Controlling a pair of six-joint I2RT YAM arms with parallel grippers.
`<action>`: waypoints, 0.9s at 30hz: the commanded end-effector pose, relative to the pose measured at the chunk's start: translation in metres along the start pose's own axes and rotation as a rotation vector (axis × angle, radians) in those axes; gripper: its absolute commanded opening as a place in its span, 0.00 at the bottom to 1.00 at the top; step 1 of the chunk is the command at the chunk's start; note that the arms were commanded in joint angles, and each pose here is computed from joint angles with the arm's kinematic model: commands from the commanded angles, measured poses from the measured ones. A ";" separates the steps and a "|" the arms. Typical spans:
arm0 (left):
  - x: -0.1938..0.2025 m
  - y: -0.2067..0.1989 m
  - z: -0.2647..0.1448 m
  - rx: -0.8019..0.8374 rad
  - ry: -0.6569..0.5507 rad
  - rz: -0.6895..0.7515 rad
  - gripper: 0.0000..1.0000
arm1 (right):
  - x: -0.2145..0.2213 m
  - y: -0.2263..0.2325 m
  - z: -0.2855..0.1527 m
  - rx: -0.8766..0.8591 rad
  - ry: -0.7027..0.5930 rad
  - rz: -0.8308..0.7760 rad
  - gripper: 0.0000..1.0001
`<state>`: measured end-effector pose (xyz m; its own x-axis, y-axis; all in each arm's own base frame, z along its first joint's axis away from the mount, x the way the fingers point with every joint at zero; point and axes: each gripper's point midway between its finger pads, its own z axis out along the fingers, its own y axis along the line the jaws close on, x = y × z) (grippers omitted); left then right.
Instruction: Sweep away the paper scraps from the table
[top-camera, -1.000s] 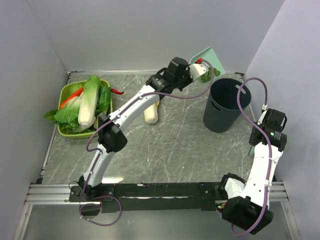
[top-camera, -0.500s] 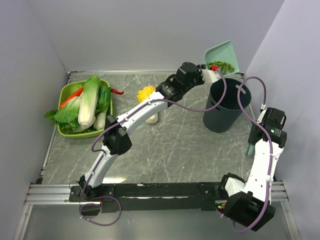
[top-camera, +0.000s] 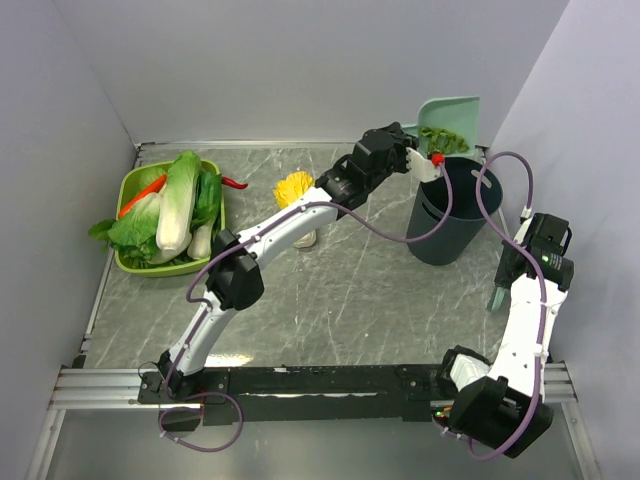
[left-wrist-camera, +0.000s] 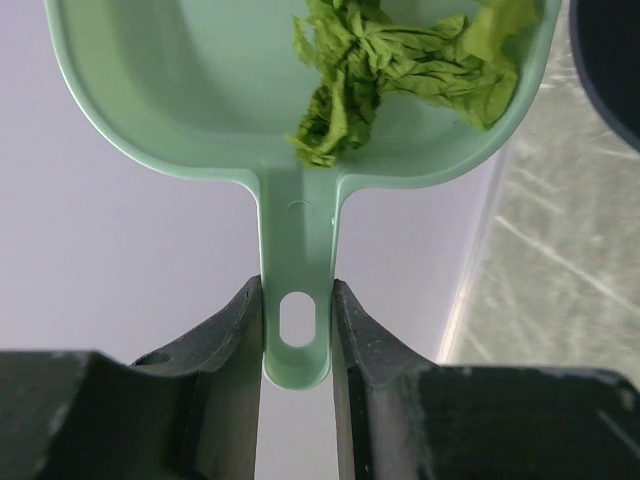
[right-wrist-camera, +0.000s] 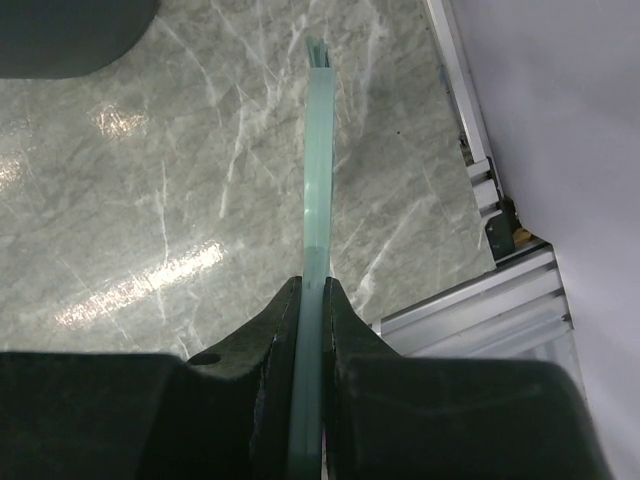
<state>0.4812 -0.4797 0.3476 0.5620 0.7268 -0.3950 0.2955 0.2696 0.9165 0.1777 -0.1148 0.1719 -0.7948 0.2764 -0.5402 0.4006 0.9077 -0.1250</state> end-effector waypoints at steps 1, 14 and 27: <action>-0.025 0.037 -0.003 -0.129 -0.090 0.166 0.01 | -0.013 -0.001 -0.001 0.003 -0.038 0.028 0.00; -0.047 0.044 -0.004 -0.207 -0.164 0.445 0.01 | -0.016 0.004 0.001 -0.025 -0.014 0.062 0.00; -0.050 0.088 -0.018 -0.352 -0.170 0.310 0.01 | -0.018 0.008 -0.001 -0.048 -0.018 0.066 0.00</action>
<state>0.4759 -0.4994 0.3821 0.7001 0.7136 0.0228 -0.1061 0.0723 0.9917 0.1861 -0.1085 0.1631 -0.7945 0.3303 -0.5095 0.4158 0.9075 -0.0600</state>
